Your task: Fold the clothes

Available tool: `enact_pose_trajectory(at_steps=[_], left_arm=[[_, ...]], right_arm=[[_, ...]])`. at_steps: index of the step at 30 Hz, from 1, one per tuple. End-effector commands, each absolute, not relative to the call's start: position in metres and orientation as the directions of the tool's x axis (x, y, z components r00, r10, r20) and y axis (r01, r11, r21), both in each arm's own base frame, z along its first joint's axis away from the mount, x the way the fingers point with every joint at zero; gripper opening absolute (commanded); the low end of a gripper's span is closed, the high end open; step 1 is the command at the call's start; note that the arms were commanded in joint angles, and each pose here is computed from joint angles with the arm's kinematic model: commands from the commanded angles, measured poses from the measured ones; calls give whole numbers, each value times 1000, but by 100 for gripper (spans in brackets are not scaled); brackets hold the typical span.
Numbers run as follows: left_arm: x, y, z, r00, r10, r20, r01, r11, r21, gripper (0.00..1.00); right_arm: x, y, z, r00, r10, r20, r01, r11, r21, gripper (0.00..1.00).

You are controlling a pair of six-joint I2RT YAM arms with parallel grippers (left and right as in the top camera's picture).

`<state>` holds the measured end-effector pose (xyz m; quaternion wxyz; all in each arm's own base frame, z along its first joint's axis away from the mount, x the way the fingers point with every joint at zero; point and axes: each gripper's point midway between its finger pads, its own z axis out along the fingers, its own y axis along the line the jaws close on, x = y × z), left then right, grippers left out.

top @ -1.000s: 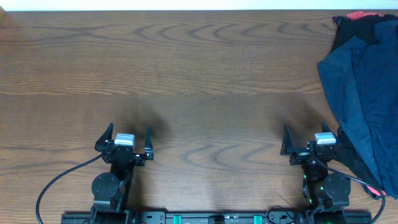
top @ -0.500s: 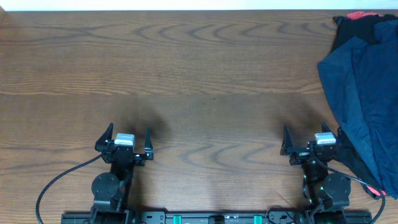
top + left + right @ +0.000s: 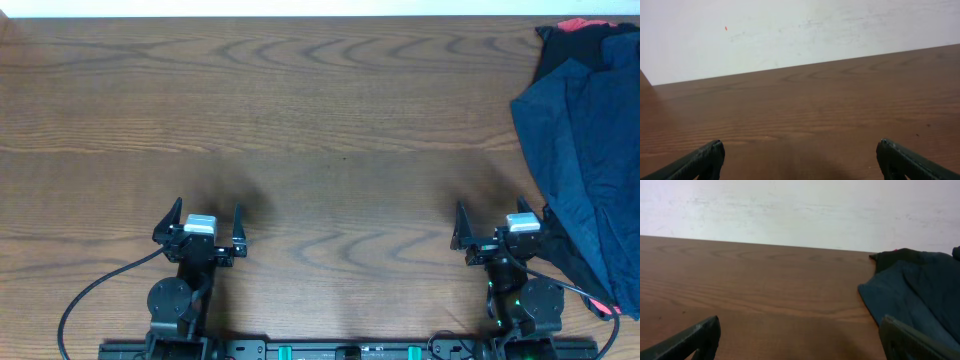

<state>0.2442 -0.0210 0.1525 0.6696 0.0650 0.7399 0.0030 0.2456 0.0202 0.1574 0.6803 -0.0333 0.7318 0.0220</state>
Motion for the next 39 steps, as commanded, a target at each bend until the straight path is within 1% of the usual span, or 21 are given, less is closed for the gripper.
enact_pose_trajectory(at_steps=[1, 14, 18, 22, 27, 32, 35, 39], left_arm=[[243, -18, 138, -143, 114, -983, 81, 991, 103, 98], [243, -18, 137, -143, 114, -983, 81, 991, 103, 98], [244, -18, 138, -140, 113, -984, 80, 991, 103, 98], [243, -18, 141, -137, 62, -989, 78, 996, 52, 98], [240, -19, 140, -187, 64, -980, 82, 995, 49, 98], [242, -19, 156, -222, 60, -973, 82, 996, 42, 98], [247, -19, 165, -273, 56, -960, 81, 996, 35, 98], [256, -20, 175, -371, 65, -926, 85, 996, 36, 98]], right_arm=[[245, 20, 157, -72, -29, -997, -80, 997, -24, 99], [245, 22, 159, -62, -28, -998, -91, 996, -22, 99], [245, 24, 156, -77, -9, -997, -101, 995, -2, 99], [246, 19, 153, -95, -9, -995, -76, 997, -1, 99], [246, 10, 149, -166, -3, -986, -18, 1000, 0, 99], [248, 4, 157, -266, 6, -964, 22, 1000, 1, 99], [255, 2, 169, -321, 1, -947, 35, 999, -11, 99], [270, 3, 180, -412, -6, -911, 33, 999, -22, 99]])
